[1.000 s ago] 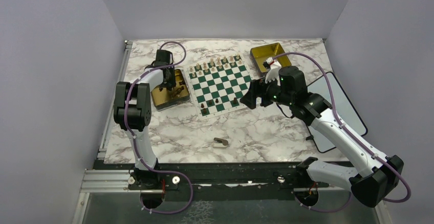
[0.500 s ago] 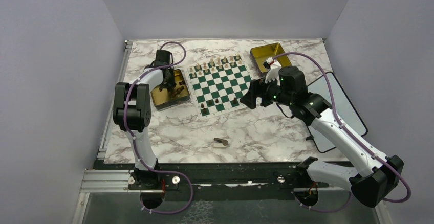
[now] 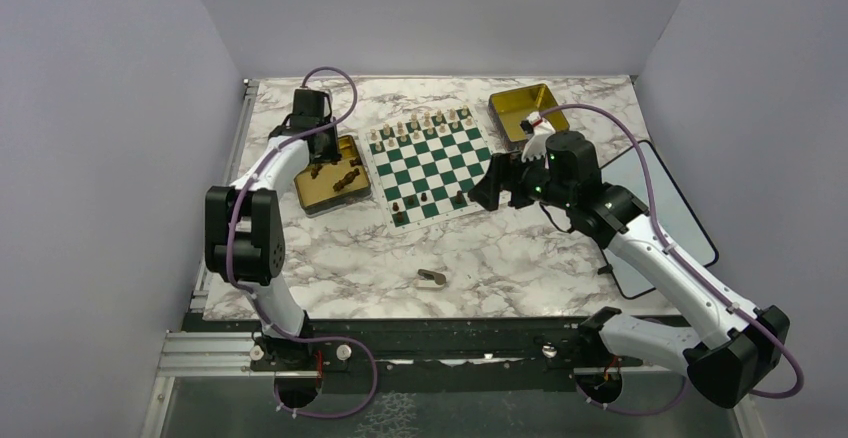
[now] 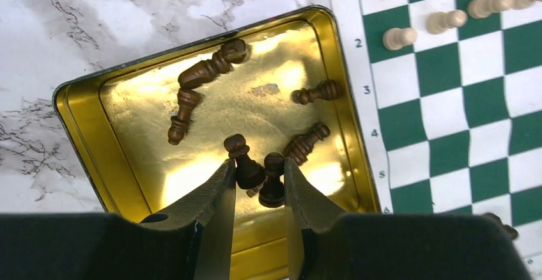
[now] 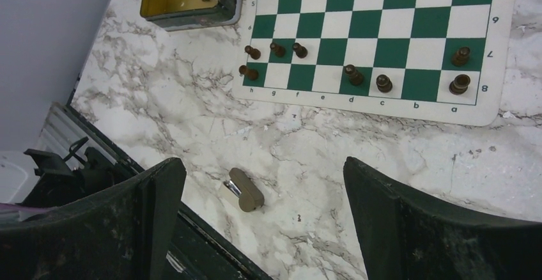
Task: Set up the chess pieces on the board
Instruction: Pick up the chess piece from the storage box.
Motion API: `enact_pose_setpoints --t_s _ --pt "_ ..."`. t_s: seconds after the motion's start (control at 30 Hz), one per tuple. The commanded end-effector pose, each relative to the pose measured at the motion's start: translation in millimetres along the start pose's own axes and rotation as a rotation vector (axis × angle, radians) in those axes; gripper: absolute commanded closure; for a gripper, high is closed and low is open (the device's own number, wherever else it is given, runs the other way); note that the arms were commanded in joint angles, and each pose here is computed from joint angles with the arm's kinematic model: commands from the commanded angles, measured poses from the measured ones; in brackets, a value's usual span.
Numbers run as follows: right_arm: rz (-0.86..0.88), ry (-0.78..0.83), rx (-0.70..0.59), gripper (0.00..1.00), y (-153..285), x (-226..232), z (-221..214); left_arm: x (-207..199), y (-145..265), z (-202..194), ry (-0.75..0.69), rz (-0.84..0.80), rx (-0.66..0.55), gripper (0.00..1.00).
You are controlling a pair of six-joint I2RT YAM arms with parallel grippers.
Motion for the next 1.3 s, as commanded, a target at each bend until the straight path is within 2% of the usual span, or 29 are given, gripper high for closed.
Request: enact_pose_setpoints --t_s 0.0,0.3,0.6,0.87,1.07,1.27 --pt "-0.036 -0.064 -0.069 0.00 -0.7 -2.2 11.9 -18.6 32.9 5.4 -0.001 -0.094 -0.062 0.78" --pt "0.067 -0.098 -0.093 0.02 -17.8 11.6 30.2 -56.2 91.6 -1.8 -0.071 -0.278 -0.161 0.78" --pt "0.216 -0.148 -0.089 0.25 -36.1 31.2 54.2 -110.5 146.1 -37.9 -0.256 -0.511 -0.225 0.76" --pt "0.316 -0.170 0.008 0.51 -43.7 35.1 47.9 -136.3 168.7 -75.7 -0.383 -0.687 -0.227 0.76" --pt "0.346 -0.175 0.080 0.52 -50.0 33.5 39.0 -144.5 172.3 -90.9 -0.515 -0.812 -0.240 0.77" --pt "0.426 -0.186 0.153 0.51 -56.4 38.2 31.9 -146.2 178.5 -96.9 -0.744 -0.923 -0.361 0.77"
Point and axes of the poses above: each gripper's point midway between its finger pads, its own y axis back along the fingers, its own x axis along the line the jaws close on, z = x × y, the point moved 6 cm from there along y, back along the fingers, and after that the axes turned 5 degrees about y, right-handed, at the moved point
